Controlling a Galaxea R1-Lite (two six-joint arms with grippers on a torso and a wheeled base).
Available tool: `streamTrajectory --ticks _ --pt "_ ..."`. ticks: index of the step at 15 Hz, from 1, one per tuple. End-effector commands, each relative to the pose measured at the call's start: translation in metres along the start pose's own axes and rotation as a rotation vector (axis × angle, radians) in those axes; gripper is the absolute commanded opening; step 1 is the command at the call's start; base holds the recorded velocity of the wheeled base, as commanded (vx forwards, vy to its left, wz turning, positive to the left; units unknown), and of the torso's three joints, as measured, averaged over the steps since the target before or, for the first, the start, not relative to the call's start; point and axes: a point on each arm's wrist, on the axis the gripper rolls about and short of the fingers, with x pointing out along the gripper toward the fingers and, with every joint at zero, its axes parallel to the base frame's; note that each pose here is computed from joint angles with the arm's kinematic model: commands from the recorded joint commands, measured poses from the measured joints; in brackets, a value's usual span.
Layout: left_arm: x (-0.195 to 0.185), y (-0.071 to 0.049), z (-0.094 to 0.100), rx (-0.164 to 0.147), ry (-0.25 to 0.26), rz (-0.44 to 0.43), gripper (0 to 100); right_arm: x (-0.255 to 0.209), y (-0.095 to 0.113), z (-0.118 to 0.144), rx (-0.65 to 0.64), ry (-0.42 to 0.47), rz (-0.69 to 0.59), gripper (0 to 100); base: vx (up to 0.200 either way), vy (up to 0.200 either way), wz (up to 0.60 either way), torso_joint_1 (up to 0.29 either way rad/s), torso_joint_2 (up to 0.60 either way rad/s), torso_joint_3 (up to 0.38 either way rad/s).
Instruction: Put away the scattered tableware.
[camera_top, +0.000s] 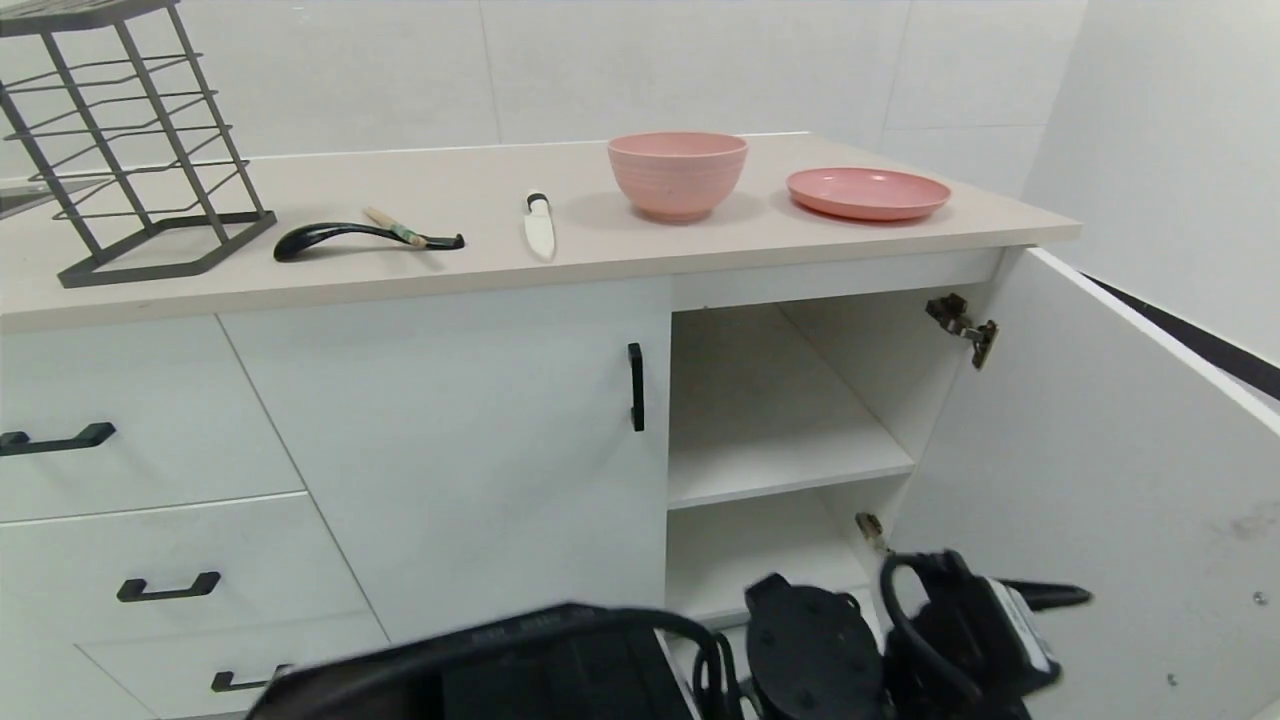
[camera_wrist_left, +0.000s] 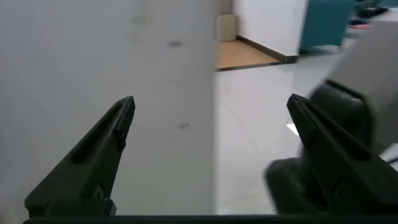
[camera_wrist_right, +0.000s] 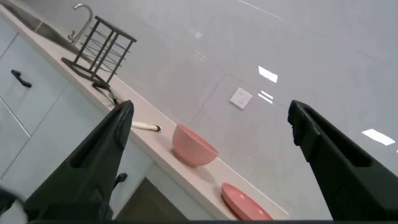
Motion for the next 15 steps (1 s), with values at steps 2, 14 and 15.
streamTrajectory --ticks 2,14,15 --pt "-0.090 0.061 0.105 0.102 -0.068 0.234 100 -0.014 0.011 0.007 0.005 0.016 -0.005 100 0.000 0.000 0.00 0.000 0.00 0.000" --pt "-0.329 -0.079 0.239 0.453 -0.180 0.726 100 -0.101 0.094 0.020 0.060 0.130 -0.045 100 0.000 0.000 0.00 0.000 0.00 0.000" --pt "-0.329 -0.079 0.239 0.453 -0.180 0.726 100 -0.101 0.094 0.020 0.060 0.130 -0.045 100 0.000 0.000 0.00 0.000 0.00 0.000"
